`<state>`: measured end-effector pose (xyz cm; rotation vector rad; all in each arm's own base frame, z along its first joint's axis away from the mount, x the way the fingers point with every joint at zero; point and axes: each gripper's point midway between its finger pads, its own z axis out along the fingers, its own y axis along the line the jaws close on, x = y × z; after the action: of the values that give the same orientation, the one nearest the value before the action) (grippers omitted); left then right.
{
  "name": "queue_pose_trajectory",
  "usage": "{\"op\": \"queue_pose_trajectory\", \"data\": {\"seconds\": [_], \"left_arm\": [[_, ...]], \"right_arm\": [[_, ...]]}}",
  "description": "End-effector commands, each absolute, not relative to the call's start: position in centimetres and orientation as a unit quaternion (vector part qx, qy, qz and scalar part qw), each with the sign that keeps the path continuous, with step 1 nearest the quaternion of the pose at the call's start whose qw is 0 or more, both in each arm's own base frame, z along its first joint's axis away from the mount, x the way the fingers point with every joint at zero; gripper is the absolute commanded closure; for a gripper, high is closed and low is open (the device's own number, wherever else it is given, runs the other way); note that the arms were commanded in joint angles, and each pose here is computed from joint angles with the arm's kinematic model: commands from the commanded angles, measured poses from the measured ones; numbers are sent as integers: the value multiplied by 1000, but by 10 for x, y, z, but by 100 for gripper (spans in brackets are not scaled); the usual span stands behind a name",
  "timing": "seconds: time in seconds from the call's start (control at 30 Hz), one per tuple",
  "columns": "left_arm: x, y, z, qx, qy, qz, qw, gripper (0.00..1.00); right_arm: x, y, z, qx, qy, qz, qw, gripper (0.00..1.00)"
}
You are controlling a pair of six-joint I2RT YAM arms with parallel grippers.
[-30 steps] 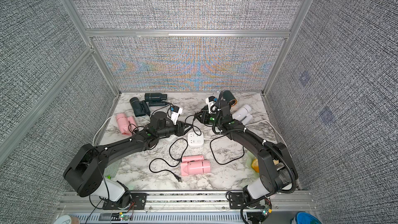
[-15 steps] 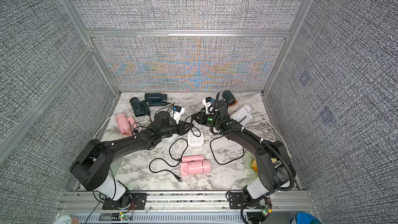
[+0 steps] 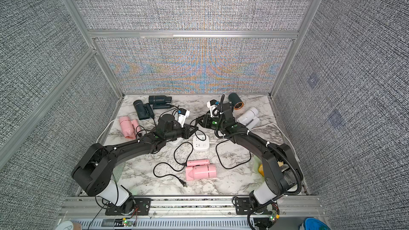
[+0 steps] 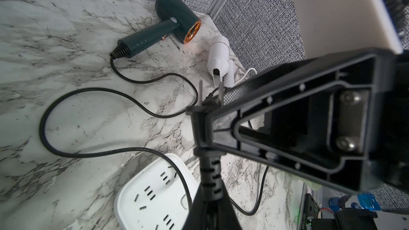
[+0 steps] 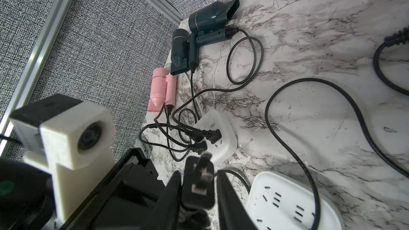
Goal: Charge the blow dryers
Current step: Pick up the plug from the center of the board.
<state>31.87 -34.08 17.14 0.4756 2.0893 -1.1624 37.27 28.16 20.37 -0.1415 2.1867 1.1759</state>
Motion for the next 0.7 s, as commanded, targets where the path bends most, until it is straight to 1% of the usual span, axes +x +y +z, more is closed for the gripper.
{"op": "queue_pose_trajectory", "data": {"seconds": [0.0,0.07,0.23,0.4,0.67], "left_arm": [[320,-341,177,183,799,-451,354,89],[320,-341,176,183,800,-450,353,89],[320,-340,175,181,801,-448,352,89],[320,-338,173,185,805,-440,352,89],[326,-321,173,203,832,-369,362,90]], "right_arm": [[376,280,207,-48,834,442,328,63],[375,279,209,-49,833,441,330,60],[372,274,212,-54,837,428,337,58],[361,253,210,-71,857,370,353,57],[331,222,196,-119,881,288,356,57]]}}
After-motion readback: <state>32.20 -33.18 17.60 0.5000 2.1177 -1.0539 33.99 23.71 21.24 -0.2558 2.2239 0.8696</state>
